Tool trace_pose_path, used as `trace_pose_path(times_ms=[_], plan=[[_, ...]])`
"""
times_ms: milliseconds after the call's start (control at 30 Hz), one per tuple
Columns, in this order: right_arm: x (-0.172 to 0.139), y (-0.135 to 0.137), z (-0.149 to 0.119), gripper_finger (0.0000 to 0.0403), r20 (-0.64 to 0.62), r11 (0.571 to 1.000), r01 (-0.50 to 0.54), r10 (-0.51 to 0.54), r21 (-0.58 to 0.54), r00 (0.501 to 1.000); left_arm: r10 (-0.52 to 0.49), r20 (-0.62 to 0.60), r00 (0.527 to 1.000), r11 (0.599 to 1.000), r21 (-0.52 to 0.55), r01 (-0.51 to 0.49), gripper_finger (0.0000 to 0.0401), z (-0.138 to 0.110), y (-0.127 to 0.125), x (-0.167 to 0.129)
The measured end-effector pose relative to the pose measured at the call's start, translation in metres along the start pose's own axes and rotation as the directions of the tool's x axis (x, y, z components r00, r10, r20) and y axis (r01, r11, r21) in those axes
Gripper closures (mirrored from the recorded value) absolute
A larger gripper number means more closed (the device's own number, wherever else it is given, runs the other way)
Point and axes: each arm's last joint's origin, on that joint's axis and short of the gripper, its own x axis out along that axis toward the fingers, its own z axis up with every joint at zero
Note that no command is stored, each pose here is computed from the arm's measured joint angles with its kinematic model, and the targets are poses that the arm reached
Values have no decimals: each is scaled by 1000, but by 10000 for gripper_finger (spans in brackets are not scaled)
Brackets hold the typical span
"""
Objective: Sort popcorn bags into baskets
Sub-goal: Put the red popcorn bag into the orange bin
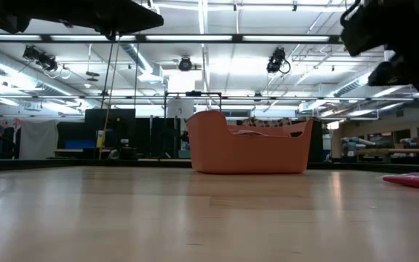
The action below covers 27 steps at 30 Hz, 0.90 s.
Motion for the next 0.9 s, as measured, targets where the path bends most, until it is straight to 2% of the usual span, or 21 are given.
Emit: trace_pose_path(times_ms=[167, 333, 433, 633, 700, 900], plan=[[10, 14, 3, 327, -167, 992, 77, -60, 96, 984, 17, -9, 1000, 1000, 11, -17, 367, -1, 3, 2], [21, 23, 10, 275, -269, 966, 206, -159, 154, 950, 43, -21, 999, 999, 18, -42, 367, -4, 8, 6], [27, 27, 17, 241, -286, 942, 274, -212, 195, 935, 52, -25, 998, 999, 11, -52, 367, -4, 10, 7], [42, 26, 27, 187, -312, 884, 342, -243, 318, 918, 53, -30, 998, 999, 13, -53, 367, -5, 10, 7], [46, 26, 27, 177, -326, 865, 363, -252, 347, 911, 53, -31, 998, 999, 13, -53, 367, -5, 10, 7], [55, 26, 28, 171, -360, 841, 395, -261, 370, 895, 52, -33, 998, 999, 15, -52, 367, -5, 10, 7]])
